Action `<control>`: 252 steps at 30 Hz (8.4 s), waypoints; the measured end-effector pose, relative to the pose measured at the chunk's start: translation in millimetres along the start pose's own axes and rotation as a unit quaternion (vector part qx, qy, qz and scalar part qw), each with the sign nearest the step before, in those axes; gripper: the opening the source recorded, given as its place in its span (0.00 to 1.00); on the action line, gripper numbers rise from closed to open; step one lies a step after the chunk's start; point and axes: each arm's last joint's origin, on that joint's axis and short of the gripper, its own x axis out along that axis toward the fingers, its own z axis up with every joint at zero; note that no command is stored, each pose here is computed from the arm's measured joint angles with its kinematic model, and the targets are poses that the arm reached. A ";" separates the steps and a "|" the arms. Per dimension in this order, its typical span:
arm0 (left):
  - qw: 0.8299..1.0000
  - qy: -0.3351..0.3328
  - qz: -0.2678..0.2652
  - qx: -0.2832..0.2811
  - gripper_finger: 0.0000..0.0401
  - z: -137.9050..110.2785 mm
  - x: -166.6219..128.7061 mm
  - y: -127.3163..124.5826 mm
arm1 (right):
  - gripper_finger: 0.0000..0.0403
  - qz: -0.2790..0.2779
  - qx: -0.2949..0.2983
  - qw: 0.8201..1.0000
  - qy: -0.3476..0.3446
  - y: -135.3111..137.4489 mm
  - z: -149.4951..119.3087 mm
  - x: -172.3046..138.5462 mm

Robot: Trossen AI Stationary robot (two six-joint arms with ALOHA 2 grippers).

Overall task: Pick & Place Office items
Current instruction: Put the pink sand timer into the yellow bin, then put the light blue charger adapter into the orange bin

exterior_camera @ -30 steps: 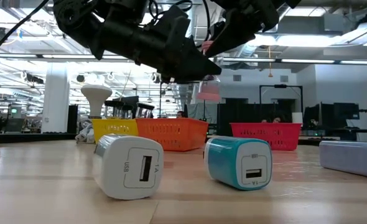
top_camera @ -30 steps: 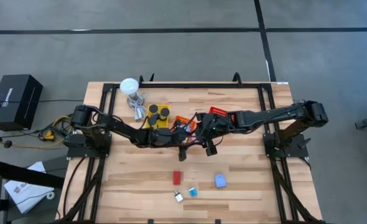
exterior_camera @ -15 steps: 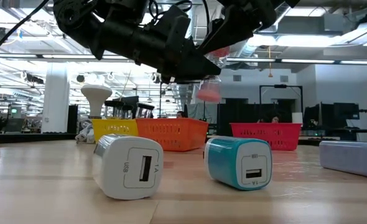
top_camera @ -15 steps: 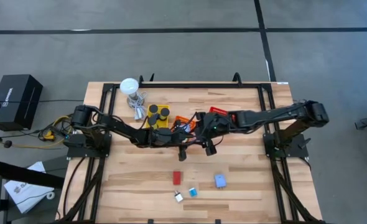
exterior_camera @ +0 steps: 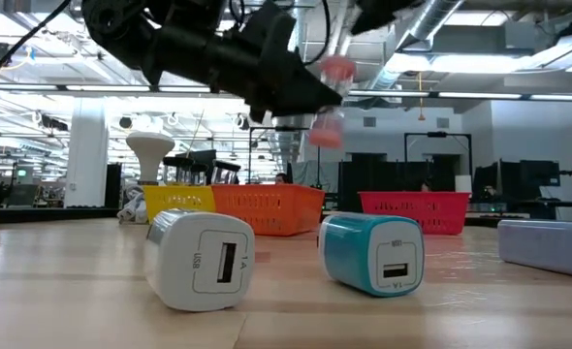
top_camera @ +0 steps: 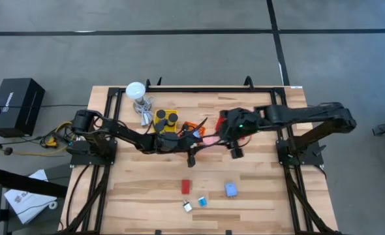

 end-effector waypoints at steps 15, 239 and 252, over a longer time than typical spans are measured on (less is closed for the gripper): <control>0.998 -0.051 0.008 -0.019 0.24 25.1 -54.5 15.4 | 0.18 -0.037 0.050 0.997 0.048 37.9 -50.1 12.6; 0.993 -0.111 -0.011 0.044 0.68 -8.8 -140.9 15.5 | 0.54 0.145 -0.093 0.980 0.097 112.9 -49.1 92.5; 0.992 -0.125 -0.016 0.026 0.68 -6.0 -141.6 15.2 | 0.63 0.191 -0.285 0.906 0.250 169.0 -41.0 118.5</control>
